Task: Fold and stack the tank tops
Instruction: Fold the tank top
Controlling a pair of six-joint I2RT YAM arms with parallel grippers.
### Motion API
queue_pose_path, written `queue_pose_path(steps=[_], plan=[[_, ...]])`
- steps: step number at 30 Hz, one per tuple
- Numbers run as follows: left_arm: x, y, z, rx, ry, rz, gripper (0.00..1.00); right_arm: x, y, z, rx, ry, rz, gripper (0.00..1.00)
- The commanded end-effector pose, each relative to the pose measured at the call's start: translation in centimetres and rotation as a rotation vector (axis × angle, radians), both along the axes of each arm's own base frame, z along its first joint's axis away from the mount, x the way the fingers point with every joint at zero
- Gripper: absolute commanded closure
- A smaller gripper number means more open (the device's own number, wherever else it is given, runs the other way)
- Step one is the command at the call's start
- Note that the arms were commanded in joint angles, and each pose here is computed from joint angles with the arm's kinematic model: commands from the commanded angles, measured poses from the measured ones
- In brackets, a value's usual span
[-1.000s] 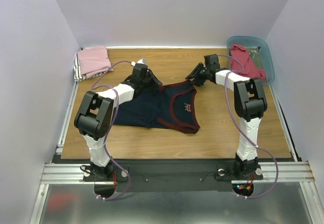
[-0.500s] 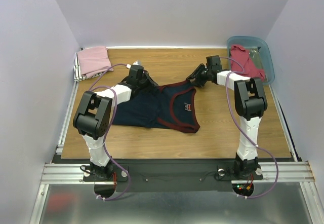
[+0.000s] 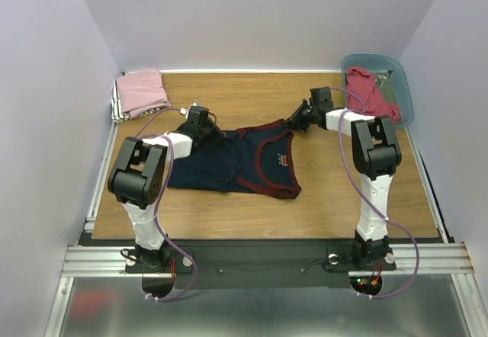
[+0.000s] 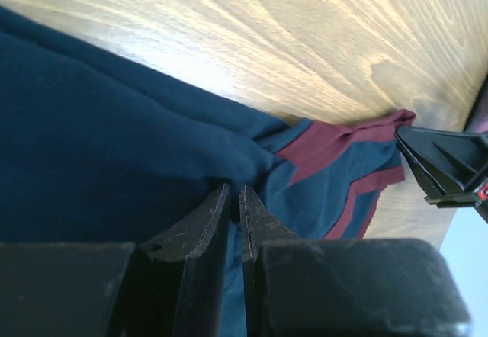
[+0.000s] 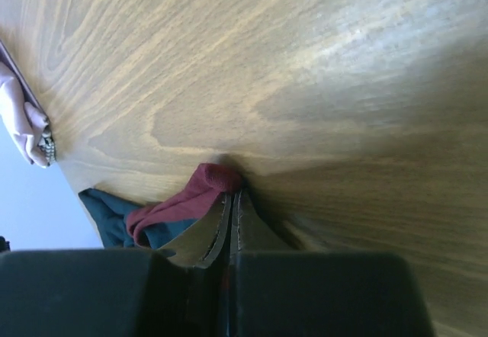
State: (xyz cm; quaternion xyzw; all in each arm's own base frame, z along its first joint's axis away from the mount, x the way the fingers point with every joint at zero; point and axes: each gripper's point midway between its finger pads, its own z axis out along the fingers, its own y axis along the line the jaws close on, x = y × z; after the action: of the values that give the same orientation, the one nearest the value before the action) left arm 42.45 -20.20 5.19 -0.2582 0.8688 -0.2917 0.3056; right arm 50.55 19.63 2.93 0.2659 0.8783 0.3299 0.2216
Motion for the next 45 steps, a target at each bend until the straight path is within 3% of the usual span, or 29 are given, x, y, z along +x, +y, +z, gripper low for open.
queue_pose_path(steps=[1,12,18,24,35,40,45], plan=[[0.6,0.6,1.4,-0.010,-0.047,0.030,0.77,-1.5,-1.8,-1.1,-0.115,-0.008,0.005,1.00],[0.6,1.4,-0.8,0.005,0.000,0.048,0.77,-3.6,-4.2,7.6,-0.231,-0.427,0.039,1.00],[0.5,1.3,-1.4,0.003,0.014,0.041,0.77,-5.3,-4.4,8.1,-0.267,-0.566,0.091,0.99],[0.9,0.6,-0.4,-0.028,-0.012,0.005,0.77,-7.5,-5.0,5.0,-0.316,-0.525,0.102,1.00],[2.7,-6.1,7.0,-0.091,-0.193,-0.261,0.74,-9.7,-4.7,4.4,-0.351,-0.580,0.117,1.00],[2.4,-12.1,9.3,-0.106,-0.259,-0.421,0.71,-10.3,-4.6,5.3,-0.343,-0.636,0.116,1.00],[2.2,-17.0,7.4,-0.097,-0.245,-0.519,0.70,-11.0,-4.7,5.6,-0.357,-0.655,0.121,1.00]])
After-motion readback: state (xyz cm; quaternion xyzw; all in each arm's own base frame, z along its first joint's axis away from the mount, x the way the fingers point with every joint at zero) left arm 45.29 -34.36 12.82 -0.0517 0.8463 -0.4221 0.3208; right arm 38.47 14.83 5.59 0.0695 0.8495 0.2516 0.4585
